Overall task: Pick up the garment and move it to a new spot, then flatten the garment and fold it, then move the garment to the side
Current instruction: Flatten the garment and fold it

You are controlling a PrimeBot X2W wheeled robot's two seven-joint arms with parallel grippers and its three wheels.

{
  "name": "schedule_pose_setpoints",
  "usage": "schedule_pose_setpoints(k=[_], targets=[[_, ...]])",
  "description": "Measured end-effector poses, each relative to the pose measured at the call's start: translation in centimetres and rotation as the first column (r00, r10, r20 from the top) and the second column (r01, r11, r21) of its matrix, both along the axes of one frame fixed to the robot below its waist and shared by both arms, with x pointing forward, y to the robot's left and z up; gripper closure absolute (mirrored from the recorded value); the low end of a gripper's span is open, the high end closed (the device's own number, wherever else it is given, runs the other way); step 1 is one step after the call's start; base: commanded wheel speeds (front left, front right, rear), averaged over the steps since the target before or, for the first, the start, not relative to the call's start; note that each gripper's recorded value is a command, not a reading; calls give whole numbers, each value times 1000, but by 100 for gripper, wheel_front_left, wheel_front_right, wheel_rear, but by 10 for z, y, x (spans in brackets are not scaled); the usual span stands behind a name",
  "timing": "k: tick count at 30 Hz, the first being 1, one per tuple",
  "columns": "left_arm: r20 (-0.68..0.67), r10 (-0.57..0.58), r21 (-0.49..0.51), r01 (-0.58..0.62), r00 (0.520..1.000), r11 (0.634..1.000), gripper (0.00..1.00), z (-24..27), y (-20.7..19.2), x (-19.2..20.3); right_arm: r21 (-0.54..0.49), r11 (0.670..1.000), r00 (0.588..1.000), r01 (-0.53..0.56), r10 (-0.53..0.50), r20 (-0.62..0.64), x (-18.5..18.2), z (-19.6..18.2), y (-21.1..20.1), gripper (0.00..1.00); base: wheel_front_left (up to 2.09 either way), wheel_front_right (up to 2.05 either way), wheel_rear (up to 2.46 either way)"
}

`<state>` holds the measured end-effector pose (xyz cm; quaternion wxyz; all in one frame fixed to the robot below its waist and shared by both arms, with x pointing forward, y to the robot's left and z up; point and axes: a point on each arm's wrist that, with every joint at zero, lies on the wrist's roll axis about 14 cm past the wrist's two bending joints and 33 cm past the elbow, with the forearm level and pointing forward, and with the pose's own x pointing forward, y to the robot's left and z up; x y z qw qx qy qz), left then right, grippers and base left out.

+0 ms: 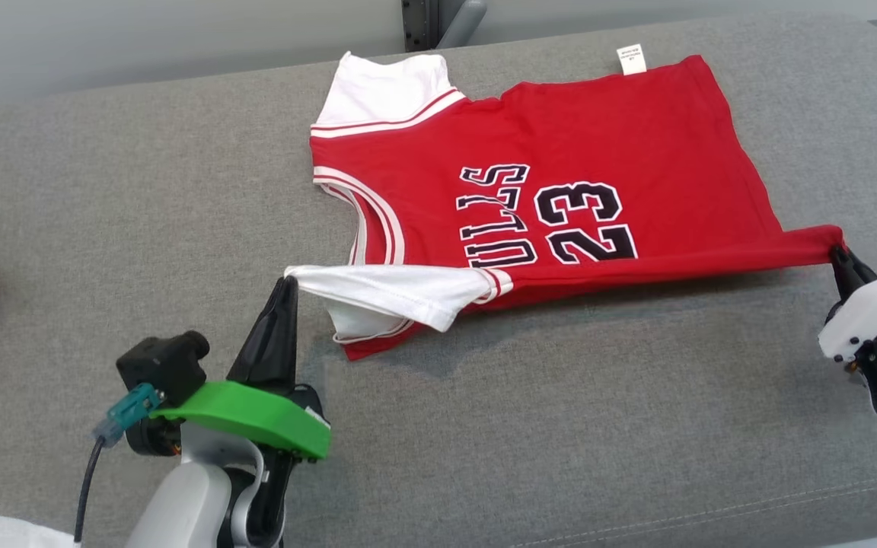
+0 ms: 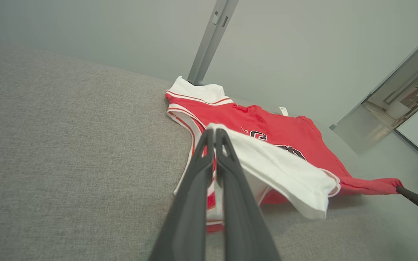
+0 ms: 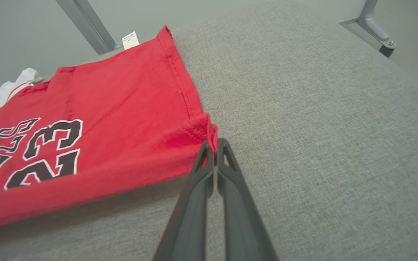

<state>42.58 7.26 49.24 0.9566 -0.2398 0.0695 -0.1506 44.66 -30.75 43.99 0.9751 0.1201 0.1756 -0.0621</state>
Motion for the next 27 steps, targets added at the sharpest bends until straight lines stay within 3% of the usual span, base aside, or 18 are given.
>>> schedule_pose_setpoints(k=[15, 16, 18, 19, 20, 21, 22, 23, 27], targets=[[68, -94, 163, 82, 993, 983, 100, -17, -18, 52, -83, 996, 996, -26, 20, -82, 56, -18, 8, 100, 0, 0, 0], [70, -100, 170, 87, 993, 982, 100, -19, -19, 54, -89, 996, 997, -27, 20, -81, 59, -19, 9, 94, 0, 0, 0], [75, -114, 190, 98, 991, 977, 100, -23, -20, 59, -90, 995, 997, -30, 23, -79, 67, -22, 13, 69, 0, 0, 0], [78, -117, 198, 100, 990, 975, 100, -25, -21, 62, -93, 995, 997, -34, 27, -76, 70, -24, 15, 41, 0, 0, 0], [76, -122, 199, 105, 990, 974, 100, -27, -22, 64, -95, 995, 997, -33, 27, -67, 74, -24, 16, 0, 0, 0, 0], [76, -128, 211, 109, 989, 971, 79, -33, -22, 67, -89, 996, 998, -23, 18, -58, 79, -28, 17, 0, 0, 0, 0], [76, -128, 211, 109, 989, 971, 22, -33, -22, 67, -89, 996, 998, -23, 18, -58, 79, -28, 17, 0, 0, 0, 0], [73, -129, 213, 111, 989, 971, 0, -36, -22, 68, -95, 995, 999, -23, 18, -50, 80, -29, 18, 0, 0, 0, 0], [79, -109, 221, 90, 991, 971, 0, -40, -19, 70, -116, 993, 999, -15, 19, 26, 87, -25, 20, 0, 0, 0, 0]])
